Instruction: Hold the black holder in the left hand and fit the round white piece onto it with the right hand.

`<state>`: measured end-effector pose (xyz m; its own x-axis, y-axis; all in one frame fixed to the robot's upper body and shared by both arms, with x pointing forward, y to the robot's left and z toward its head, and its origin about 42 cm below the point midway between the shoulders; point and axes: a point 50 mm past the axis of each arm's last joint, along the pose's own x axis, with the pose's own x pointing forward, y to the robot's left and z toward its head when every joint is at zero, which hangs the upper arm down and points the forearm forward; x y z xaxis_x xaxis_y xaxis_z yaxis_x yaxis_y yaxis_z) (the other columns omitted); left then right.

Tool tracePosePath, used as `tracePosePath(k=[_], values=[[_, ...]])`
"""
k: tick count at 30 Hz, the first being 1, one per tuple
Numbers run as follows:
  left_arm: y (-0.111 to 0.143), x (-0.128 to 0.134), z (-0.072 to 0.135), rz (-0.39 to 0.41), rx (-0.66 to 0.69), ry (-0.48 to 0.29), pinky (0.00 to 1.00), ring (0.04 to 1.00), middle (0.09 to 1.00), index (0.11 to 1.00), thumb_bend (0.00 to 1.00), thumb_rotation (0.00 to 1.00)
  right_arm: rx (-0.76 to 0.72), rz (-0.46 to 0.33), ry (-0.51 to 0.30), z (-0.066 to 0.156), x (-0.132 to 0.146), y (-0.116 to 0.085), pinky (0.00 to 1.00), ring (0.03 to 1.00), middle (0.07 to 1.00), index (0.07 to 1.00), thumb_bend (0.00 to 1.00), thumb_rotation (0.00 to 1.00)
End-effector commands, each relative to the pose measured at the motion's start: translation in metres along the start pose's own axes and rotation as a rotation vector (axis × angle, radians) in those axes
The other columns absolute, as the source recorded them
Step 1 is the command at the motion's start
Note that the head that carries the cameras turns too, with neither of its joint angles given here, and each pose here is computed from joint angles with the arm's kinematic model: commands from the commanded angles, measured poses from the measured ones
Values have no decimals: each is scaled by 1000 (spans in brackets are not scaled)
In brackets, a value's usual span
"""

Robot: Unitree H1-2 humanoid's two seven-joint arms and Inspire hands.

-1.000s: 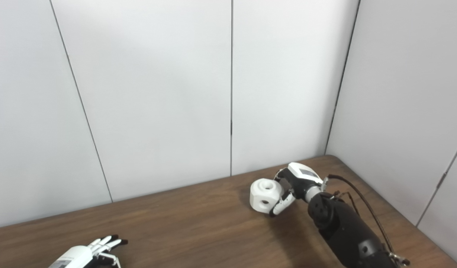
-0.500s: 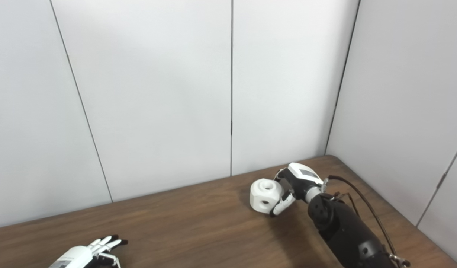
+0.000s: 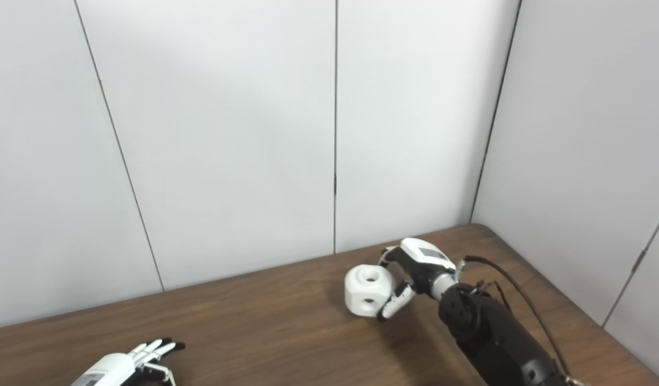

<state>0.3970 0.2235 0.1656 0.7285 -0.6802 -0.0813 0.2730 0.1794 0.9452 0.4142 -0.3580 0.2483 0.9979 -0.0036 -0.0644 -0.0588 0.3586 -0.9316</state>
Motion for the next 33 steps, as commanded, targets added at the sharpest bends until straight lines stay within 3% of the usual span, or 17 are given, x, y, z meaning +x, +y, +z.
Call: tracePosePath(k=[1,20,33], values=[[8,7,-1,-9,35,-3,1000,1000,967,481,516,45,-8,-55,-86,22,-1,-19,810,948,903,485,497,141],[12,18,10,30,21,-1,1000,1000,955,481,517,47,67,-16,-386,109,-46,-10,850,977,934,483,496,145],[19,22,25,16,9,6,1000,1000,967,481,516,48,132,28,-498,155,-81,8,879,981,942,483,496,141]])
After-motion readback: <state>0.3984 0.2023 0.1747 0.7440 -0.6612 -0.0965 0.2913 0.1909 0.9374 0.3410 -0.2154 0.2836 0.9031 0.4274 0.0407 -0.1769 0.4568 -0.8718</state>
